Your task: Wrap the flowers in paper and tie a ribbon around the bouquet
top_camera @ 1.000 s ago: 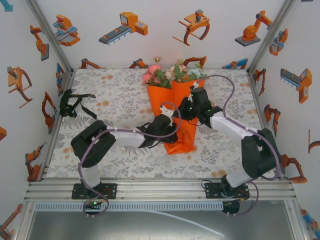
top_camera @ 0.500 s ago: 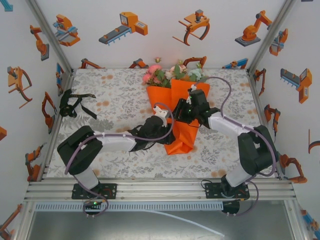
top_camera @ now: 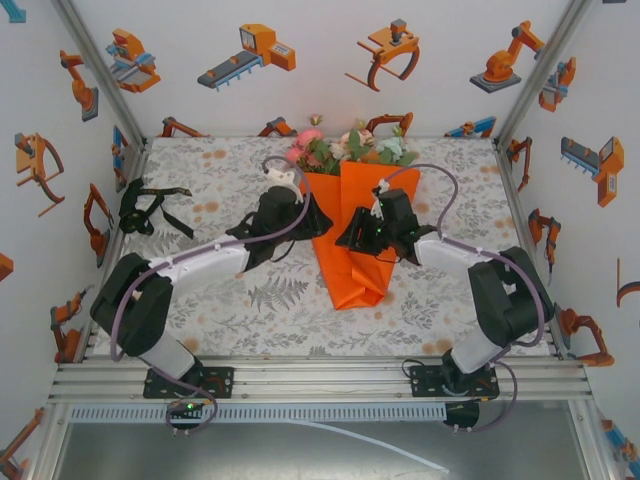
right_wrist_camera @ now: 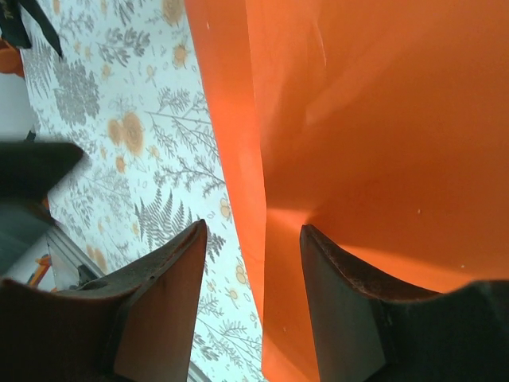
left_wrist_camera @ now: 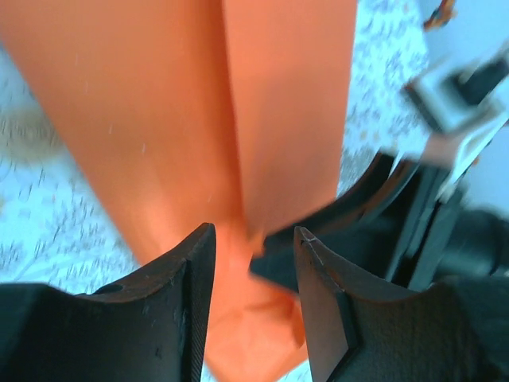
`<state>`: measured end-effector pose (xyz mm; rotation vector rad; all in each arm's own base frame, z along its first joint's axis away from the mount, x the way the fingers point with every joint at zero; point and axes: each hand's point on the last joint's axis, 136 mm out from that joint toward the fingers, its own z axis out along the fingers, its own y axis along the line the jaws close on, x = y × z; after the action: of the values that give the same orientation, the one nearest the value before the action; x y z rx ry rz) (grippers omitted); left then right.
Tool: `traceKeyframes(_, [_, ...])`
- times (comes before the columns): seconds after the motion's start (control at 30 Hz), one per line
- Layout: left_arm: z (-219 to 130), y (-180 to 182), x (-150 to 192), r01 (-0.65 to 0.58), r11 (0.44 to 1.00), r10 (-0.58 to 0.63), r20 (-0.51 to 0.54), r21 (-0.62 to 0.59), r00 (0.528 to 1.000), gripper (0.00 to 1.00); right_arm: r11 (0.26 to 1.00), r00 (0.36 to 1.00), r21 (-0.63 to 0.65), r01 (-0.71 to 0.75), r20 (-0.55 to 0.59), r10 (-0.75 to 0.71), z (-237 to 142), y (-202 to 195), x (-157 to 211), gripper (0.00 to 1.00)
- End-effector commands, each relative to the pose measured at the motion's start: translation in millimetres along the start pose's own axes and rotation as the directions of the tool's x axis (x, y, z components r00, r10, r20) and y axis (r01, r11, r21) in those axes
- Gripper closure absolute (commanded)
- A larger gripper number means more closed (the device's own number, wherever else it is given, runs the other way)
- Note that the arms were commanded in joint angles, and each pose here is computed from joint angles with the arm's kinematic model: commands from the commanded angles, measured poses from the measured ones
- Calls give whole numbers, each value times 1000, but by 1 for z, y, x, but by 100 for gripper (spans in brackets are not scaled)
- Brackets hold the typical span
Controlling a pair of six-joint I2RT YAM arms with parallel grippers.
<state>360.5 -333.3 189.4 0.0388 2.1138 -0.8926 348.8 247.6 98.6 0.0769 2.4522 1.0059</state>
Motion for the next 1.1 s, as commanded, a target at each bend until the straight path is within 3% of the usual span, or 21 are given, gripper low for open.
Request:
traceKeyframes(0.0, [29,-21,-7,48,996,-44,-58,71,997,56,998,1000,-63,15,-7,-15,4,7,4,51])
traceKeyframes(0.13, [69,-34,-2,64,990,-51,-107,122,993,56,996,1000,-82,20,-18,-21,5,7,9,52])
traceKeyframes(0.3, [111,-14,23,116,990,-103,-154,84,983,64,989,999,-147,17,-26,-21,5,16,13,52])
traceKeyframes(0.47, [130,2,43,118,992,-106,-199,50,974,69,983,999,-182,35,-3,-36,-12,26,14,52])
traceKeyframes(0.7, [133,16,57,48,998,-41,-229,29,973,71,994,990,-32,108,100,-104,-59,3,19,51])
traceKeyframes(0.83, [133,12,60,40,997,-23,-245,62,969,71,999,996,-2,43,73,-43,-63,-26,38,61])
traceKeyframes(0.93, [133,11,62,39,996,-19,-249,74,968,71,998,1000,-66,2,-7,-2,-54,-26,60,72])
traceKeyframes(1.07, [133,13,63,30,997,-12,-251,68,968,71,993,997,-119,-3,-74,-6,-46,-24,82,78])
